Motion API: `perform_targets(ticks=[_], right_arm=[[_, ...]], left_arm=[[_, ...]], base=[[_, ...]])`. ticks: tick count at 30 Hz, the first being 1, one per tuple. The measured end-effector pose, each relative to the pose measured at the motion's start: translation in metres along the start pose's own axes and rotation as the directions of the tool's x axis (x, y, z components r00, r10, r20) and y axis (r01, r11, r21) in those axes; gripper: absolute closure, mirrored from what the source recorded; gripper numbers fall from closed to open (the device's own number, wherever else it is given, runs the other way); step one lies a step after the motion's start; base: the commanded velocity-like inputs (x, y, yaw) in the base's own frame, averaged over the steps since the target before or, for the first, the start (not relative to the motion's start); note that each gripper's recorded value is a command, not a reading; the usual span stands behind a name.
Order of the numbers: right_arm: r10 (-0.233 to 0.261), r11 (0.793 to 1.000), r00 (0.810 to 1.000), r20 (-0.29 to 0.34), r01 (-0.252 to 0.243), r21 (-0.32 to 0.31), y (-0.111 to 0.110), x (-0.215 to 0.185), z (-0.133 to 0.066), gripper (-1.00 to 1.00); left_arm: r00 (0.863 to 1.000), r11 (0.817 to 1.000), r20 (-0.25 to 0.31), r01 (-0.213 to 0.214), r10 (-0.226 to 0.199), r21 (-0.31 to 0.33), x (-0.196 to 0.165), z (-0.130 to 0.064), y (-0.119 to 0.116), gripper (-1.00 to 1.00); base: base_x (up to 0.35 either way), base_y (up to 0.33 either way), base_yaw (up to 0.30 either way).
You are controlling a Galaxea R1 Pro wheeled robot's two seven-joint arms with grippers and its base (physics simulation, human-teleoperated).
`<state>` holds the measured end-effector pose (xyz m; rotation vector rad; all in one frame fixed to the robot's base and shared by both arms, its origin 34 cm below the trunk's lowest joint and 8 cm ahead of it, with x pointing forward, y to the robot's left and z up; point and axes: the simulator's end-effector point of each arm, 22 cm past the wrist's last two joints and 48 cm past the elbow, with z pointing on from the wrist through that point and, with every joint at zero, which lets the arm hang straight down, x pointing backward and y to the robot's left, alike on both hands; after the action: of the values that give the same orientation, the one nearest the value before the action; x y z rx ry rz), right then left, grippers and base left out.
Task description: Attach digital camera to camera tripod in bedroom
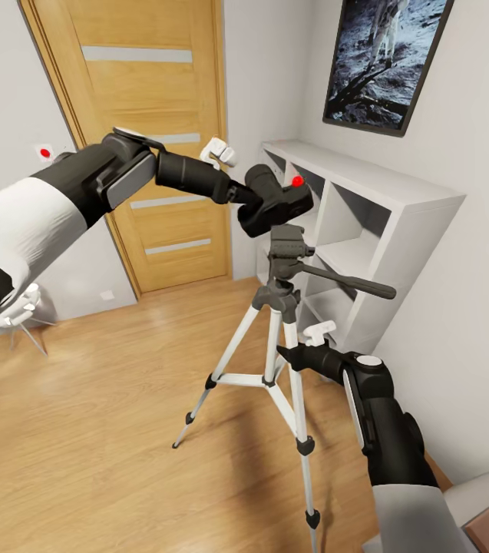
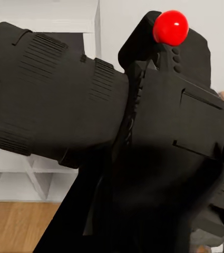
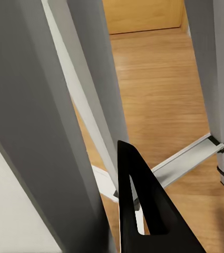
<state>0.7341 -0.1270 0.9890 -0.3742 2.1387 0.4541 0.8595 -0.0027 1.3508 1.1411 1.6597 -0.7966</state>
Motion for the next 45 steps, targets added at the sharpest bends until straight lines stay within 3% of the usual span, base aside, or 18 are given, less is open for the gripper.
perform_targets(ticks=[13, 15, 19, 21, 22, 24, 27, 28, 29, 33, 37, 45], right_arm=[[-0.006, 1.0, 1.0, -0.002, 0.006, 0.0, 0.001, 0.001, 0.001, 1.0], [-0.007, 1.0, 1.0, -0.003, 0.007, -0.001, 0.001, 0.002, 0.001, 1.0], [-0.007, 1.0, 1.0, -0.003, 0.007, 0.0, 0.001, 0.001, 0.001, 1.0], [-0.007, 1.0, 1.0, -0.003, 0.007, 0.0, 0.001, 0.002, 0.001, 1.0], [-0.007, 1.0, 1.0, -0.003, 0.007, 0.0, 0.001, 0.002, 0.001, 1.0], [-0.006, 1.0, 1.0, -0.003, 0.006, 0.0, 0.001, 0.001, 0.001, 1.0], [-0.006, 1.0, 1.0, -0.003, 0.006, 0.0, 0.001, 0.001, 0.001, 1.0], [-0.006, 1.0, 1.0, -0.003, 0.006, 0.0, 0.001, 0.001, 0.001, 1.0], [-0.006, 1.0, 1.0, -0.003, 0.006, 0.0, 0.001, 0.001, 0.001, 1.0], [-0.006, 1.0, 1.0, -0.003, 0.006, 0.001, 0.001, 0.001, 0.001, 1.0], [-0.006, 1.0, 1.0, -0.003, 0.006, 0.001, 0.001, 0.002, 0.001, 1.0], [-0.007, 1.0, 1.0, -0.003, 0.007, 0.001, 0.001, 0.002, 0.001, 1.0]], left_arm=[[0.997, 0.997, 0.038, -0.075, 0.074, 0.017, -0.024, -0.003, -0.019, 1.0], [0.994, 0.986, 0.073, -0.091, 0.081, 0.14, -0.037, -0.01, -0.052, 1.0], [0.983, 0.98, 0.148, -0.127, 0.104, 0.151, -0.064, -0.024, -0.061, 1.0], [0.974, 0.976, 0.187, -0.157, 0.127, 0.151, -0.078, -0.038, -0.066, 1.0], [0.964, 0.971, 0.213, -0.19, 0.157, 0.146, -0.087, -0.054, -0.07, 1.0], [0.959, 0.968, 0.221, -0.209, 0.175, 0.14, -0.089, -0.063, -0.071, 1.0], [0.969, 0.972, 0.198, -0.182, 0.151, 0.151, -0.085, -0.064, -0.072, 1.0], [0.979, 0.977, 0.163, -0.145, 0.119, 0.158, -0.078, -0.062, -0.071, 1.0], [0.993, 0.983, 0.101, -0.074, 0.058, 0.166, -0.068, -0.06, -0.07, 1.0], [0.999, 0.985, 0.028, 0.018, -0.024, 0.172, -0.056, -0.059, -0.071, 1.0], [0.998, 0.983, 0.001, 0.055, -0.056, 0.173, -0.051, -0.059, -0.071, 1.0], [0.997, 0.982, -0.019, 0.082, -0.08, 0.172, -0.047, -0.057, -0.07, 1.0]], base=[[0.0, 0.0, 0.0], [0.0, 0.0, 0.0], [0.0, 0.0, 0.0], [0.0, 0.0, 0.0], [0.0, 0.0, 0.0], [0.0, 0.0, 0.0], [0.0, 0.0, 0.0], [0.0, 0.0, 0.0], [0.0, 0.0, 0.0], [0.0, 0.0, 0.0], [0.0, 0.0, 0.0], [0.0, 0.0, 0.0]])
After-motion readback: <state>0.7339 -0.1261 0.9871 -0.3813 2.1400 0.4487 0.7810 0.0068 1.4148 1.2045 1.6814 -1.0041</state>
